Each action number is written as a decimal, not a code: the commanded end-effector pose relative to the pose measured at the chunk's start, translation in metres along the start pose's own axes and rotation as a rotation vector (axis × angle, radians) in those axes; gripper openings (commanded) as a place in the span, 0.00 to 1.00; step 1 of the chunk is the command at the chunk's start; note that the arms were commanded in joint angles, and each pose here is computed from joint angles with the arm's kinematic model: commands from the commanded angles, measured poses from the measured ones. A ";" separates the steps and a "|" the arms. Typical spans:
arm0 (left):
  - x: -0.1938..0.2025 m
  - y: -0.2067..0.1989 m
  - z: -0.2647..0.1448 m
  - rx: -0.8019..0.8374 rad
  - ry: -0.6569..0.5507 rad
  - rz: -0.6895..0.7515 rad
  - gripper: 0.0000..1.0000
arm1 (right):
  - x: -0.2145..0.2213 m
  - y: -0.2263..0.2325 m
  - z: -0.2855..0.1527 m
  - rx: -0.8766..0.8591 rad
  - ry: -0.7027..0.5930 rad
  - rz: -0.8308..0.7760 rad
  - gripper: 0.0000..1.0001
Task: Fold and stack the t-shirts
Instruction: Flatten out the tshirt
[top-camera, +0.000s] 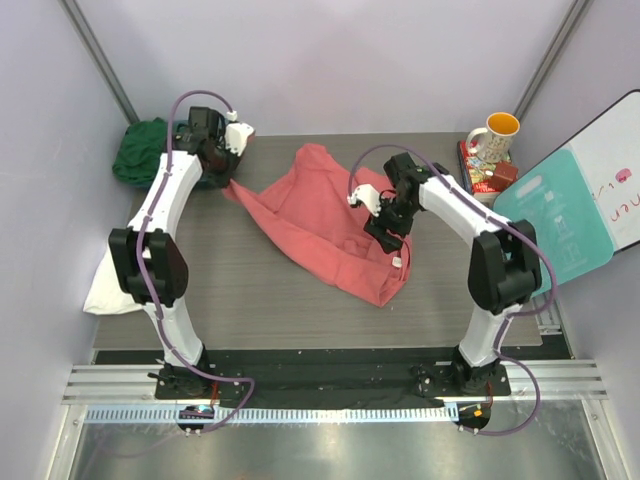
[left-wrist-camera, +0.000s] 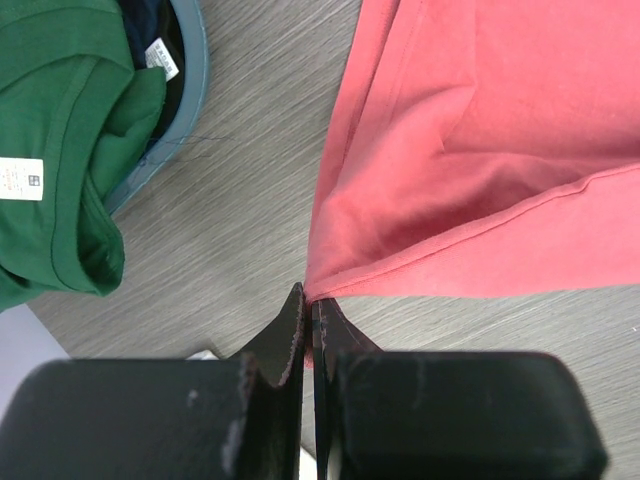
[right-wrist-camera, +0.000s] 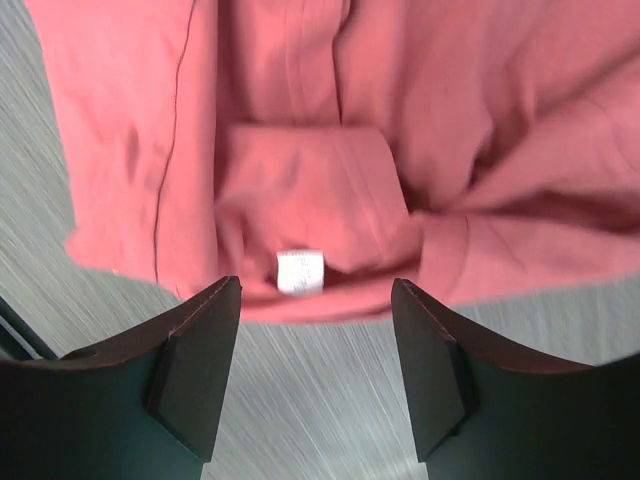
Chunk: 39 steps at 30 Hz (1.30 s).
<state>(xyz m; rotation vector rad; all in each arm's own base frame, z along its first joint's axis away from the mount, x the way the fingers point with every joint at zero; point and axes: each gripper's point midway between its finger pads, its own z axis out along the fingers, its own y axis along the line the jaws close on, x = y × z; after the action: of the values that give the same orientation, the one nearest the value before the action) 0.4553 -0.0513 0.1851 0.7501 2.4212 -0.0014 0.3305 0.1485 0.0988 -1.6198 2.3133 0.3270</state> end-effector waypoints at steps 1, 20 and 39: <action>-0.011 0.006 -0.010 -0.017 -0.037 -0.004 0.00 | -0.016 0.015 0.005 -0.137 -0.060 0.098 0.68; -0.010 0.009 -0.002 -0.020 -0.018 -0.005 0.00 | 0.001 0.059 0.029 -0.409 0.071 0.061 0.62; -0.001 0.006 -0.011 -0.025 -0.012 0.014 0.00 | -0.023 -0.059 -0.019 0.160 0.141 -0.115 0.01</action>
<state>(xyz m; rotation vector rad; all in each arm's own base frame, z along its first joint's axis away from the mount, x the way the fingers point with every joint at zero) 0.4570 -0.0508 0.1743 0.7556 2.4538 -0.0046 0.3122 0.1666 0.0556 -1.7931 2.4864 0.4955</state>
